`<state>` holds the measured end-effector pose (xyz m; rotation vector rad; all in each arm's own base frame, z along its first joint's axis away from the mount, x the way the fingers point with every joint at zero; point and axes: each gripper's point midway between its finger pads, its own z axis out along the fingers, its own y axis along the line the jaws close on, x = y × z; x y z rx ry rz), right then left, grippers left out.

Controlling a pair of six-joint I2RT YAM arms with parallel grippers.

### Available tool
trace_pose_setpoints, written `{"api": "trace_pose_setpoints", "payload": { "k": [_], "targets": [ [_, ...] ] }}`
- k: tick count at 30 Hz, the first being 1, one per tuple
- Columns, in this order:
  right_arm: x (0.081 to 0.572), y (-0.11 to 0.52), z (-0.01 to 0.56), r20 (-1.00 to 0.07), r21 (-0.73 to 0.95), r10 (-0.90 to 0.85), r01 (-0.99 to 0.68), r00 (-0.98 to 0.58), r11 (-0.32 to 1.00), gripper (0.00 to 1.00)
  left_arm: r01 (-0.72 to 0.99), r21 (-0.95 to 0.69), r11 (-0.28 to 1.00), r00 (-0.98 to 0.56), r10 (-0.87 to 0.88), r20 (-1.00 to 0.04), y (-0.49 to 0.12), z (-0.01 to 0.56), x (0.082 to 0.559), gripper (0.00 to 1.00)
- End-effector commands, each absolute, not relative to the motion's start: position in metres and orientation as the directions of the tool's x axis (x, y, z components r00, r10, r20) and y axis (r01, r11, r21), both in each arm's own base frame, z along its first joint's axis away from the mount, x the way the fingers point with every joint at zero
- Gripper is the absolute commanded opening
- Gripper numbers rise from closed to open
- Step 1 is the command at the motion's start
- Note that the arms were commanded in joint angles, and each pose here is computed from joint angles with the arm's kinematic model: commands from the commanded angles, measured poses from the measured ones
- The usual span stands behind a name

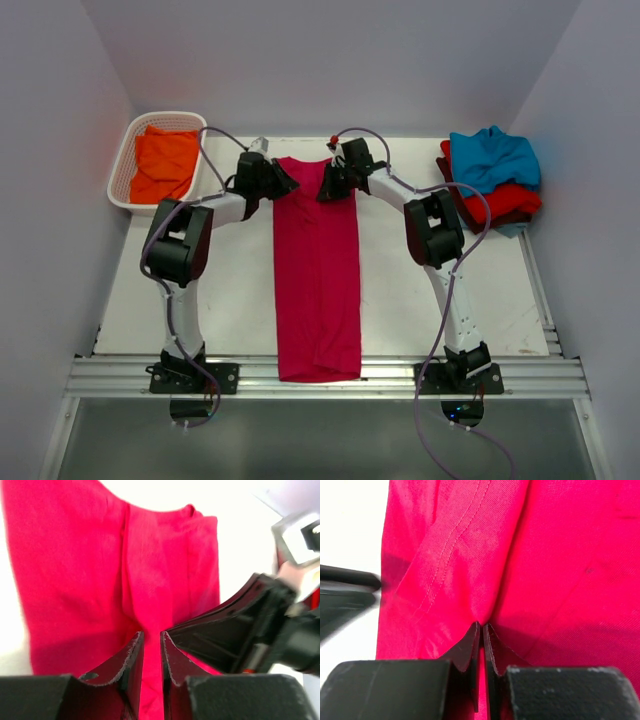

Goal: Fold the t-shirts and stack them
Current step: Rotate the tshirt 90 degrees

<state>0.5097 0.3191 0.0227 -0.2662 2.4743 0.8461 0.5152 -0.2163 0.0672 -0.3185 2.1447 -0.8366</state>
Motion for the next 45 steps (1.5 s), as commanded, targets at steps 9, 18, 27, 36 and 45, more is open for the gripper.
{"api": "trace_pose_setpoints", "payload": {
  "k": [9,18,27,36,45],
  "targets": [
    [0.499,0.293,-0.010,-0.445,0.467,-0.030,-0.261,-0.895,0.845,0.01,0.055,-0.616,0.786,-0.597,-0.468,-0.652,-0.190,0.147,0.518,0.22],
    [0.494,0.313,0.070,-0.570,0.562,-0.005,-0.394,-0.822,0.727,0.61,0.256,-0.673,0.694,-0.528,-0.483,-0.699,-0.207,0.158,0.501,0.48],
    [0.506,0.309,0.125,-0.634,0.555,0.059,-0.401,-0.771,0.729,0.16,0.404,-0.684,0.607,-0.529,-0.455,-0.716,-0.236,0.171,0.503,0.45],
    [0.567,0.290,0.093,-0.589,0.566,0.173,-0.250,-0.789,0.786,0.00,0.511,-0.729,0.456,-0.585,-0.437,-0.684,-0.282,0.159,0.513,0.08],
    [0.586,0.281,0.036,-0.525,0.570,0.222,-0.145,-0.822,0.809,0.00,0.460,-0.794,0.397,-0.648,-0.461,-0.606,-0.305,0.119,0.522,0.06]
  ]
}}
